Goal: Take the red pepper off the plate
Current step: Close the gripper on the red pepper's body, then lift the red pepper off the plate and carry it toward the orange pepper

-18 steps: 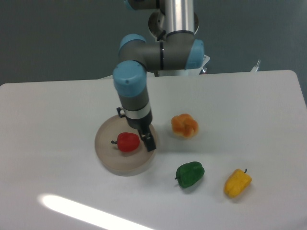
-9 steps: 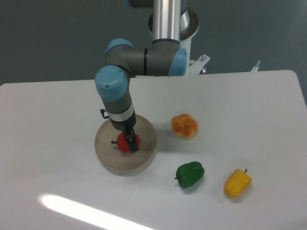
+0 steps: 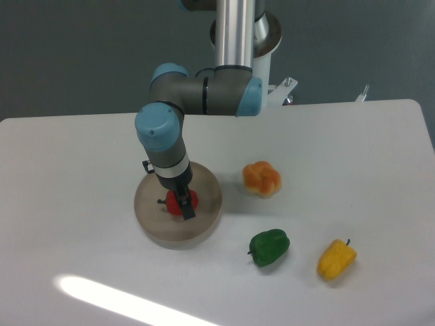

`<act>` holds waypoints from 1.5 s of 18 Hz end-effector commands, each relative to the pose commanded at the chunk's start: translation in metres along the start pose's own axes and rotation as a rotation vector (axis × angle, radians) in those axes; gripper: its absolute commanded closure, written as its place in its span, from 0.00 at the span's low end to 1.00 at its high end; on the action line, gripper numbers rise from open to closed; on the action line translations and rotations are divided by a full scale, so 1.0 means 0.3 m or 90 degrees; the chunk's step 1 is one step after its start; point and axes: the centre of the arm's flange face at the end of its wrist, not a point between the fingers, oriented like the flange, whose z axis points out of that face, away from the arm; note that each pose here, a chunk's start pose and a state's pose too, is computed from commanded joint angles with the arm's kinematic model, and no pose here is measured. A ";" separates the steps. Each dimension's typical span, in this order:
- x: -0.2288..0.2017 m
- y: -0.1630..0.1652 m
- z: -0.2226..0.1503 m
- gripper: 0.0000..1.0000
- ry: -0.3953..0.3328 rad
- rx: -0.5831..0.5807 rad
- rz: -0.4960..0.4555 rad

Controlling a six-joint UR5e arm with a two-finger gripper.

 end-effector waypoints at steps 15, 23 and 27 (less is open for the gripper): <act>0.028 -0.032 0.081 0.00 0.007 -0.004 0.011; 0.027 -0.034 0.088 0.20 0.010 -0.003 0.012; 0.014 -0.039 0.088 0.38 0.007 -0.002 0.015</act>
